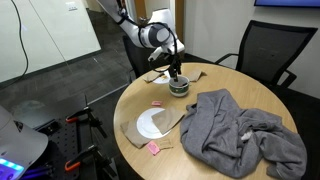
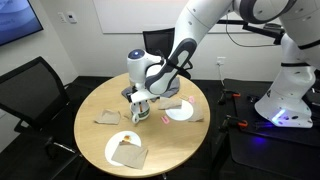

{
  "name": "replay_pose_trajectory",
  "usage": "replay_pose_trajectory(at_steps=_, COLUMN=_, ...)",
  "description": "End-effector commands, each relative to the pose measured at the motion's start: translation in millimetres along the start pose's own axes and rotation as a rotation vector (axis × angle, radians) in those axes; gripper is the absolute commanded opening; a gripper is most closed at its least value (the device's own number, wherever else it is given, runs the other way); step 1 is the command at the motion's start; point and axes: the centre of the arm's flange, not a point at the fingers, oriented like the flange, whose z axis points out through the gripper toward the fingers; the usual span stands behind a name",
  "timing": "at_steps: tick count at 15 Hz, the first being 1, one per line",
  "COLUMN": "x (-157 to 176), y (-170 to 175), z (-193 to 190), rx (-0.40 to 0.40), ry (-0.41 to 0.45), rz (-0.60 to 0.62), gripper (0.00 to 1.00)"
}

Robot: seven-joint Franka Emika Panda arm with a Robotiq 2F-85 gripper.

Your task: Remove the pen from the mug and put it on the table

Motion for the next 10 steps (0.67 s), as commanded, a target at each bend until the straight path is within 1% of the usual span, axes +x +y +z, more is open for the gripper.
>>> replay_pose_trajectory(at_steps=1, x=6.5, y=-13.9, z=16.6, rx=-0.023, ry=0.018, rz=0.015, gripper=0.72)
replay_pose_trajectory(at_steps=2, x=7.9, y=-14.8, z=20.9, rx=-0.028, ry=0.022, rz=0.018, gripper=0.69)
replay_pose_trajectory(at_steps=3, x=9.0, y=-15.4, z=25.0, rx=-0.032, ry=0.024, rz=0.016, gripper=0.69)
replay_pose_trajectory(at_steps=4, x=10.8, y=-16.0, z=28.4, rx=-0.038, ry=0.026, rz=0.017, gripper=0.66)
replay_pose_trajectory(at_steps=5, x=12.2, y=-16.9, z=32.6, rx=-0.041, ry=0.029, rz=0.016, gripper=0.67)
replay_pose_trajectory(at_steps=8, x=14.4, y=-20.7, z=40.7, rx=-0.047, ry=0.034, rz=0.007, gripper=0.6)
replay_pose_trajectory(at_steps=9, x=14.7, y=-22.2, z=42.7, rx=-0.049, ry=0.035, rz=0.006, gripper=0.59)
replay_pose_trajectory(at_steps=10, x=14.7, y=-23.9, z=45.3, rx=-0.049, ry=0.038, rz=0.003, gripper=0.56)
